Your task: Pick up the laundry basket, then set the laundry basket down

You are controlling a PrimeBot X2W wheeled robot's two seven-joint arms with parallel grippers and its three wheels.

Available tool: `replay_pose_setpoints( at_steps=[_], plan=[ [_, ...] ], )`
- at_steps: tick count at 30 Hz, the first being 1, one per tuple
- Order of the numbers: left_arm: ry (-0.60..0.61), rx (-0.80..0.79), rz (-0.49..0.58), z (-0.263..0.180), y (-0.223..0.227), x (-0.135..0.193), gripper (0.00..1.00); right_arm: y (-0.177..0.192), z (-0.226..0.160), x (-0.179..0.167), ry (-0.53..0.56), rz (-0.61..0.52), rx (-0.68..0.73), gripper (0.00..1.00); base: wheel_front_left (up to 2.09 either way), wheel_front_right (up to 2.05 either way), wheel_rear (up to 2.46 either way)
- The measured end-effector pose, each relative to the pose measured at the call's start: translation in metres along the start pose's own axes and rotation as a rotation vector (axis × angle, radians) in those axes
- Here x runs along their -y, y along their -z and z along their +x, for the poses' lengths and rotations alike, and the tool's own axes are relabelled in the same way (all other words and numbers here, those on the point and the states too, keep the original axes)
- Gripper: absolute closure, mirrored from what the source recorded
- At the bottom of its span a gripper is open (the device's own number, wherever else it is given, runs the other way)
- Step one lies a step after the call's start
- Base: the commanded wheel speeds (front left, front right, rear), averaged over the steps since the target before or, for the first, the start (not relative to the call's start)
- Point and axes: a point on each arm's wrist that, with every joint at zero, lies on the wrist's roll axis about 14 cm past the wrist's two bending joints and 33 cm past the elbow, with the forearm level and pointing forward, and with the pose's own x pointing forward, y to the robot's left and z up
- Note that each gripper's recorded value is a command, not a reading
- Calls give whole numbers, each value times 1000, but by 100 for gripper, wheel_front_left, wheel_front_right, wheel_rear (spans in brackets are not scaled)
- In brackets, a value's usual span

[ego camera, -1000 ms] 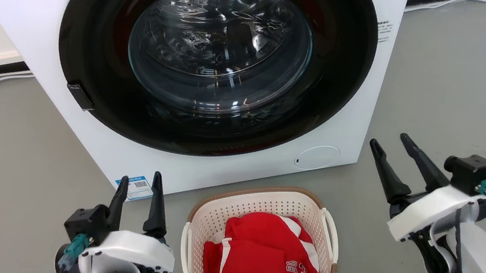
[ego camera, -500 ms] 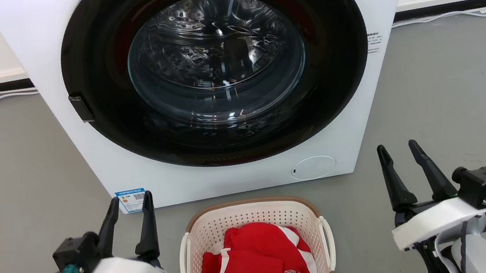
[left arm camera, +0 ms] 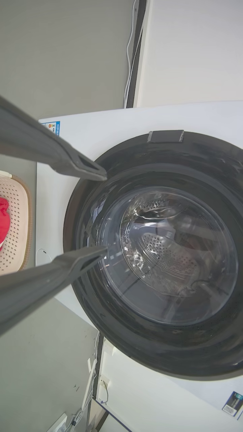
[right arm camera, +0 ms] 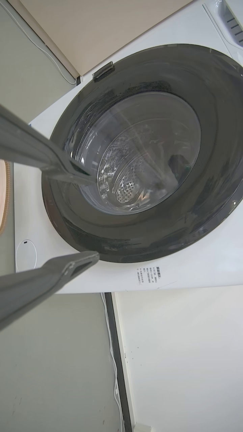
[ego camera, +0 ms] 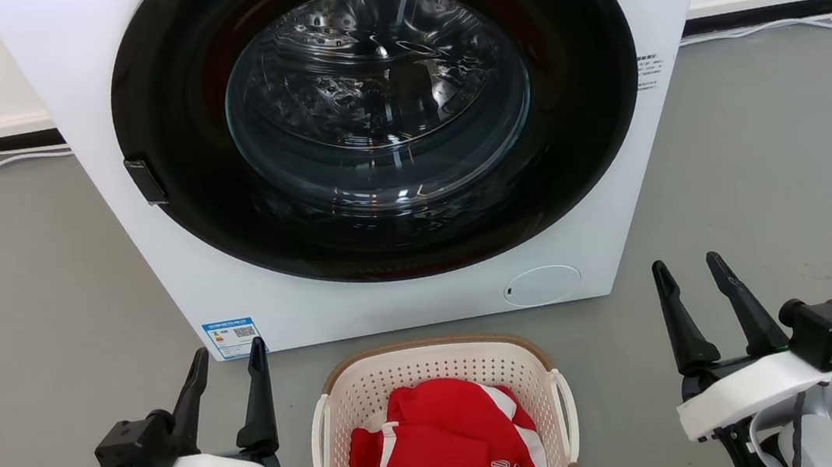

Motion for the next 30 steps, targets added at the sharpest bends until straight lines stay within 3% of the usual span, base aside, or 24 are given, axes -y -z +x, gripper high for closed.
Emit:
replay_pose_setpoints(
  at_steps=[26, 27, 30],
  plan=[
    [29, -29, -13, 3, 10, 10, 0, 4, -2, 4, 11, -2, -13, 0, 0, 0, 0],
    [28, -34, -22, 3, 12, 10, 100, 4, -2, 4, 11, -2, -12, 100, 0, 0, 0],
    [12, -83, -31, -5, 28, 7, 100, 19, -8, 7, 27, 7, -57, 100, 0, 0, 0]
  ],
)
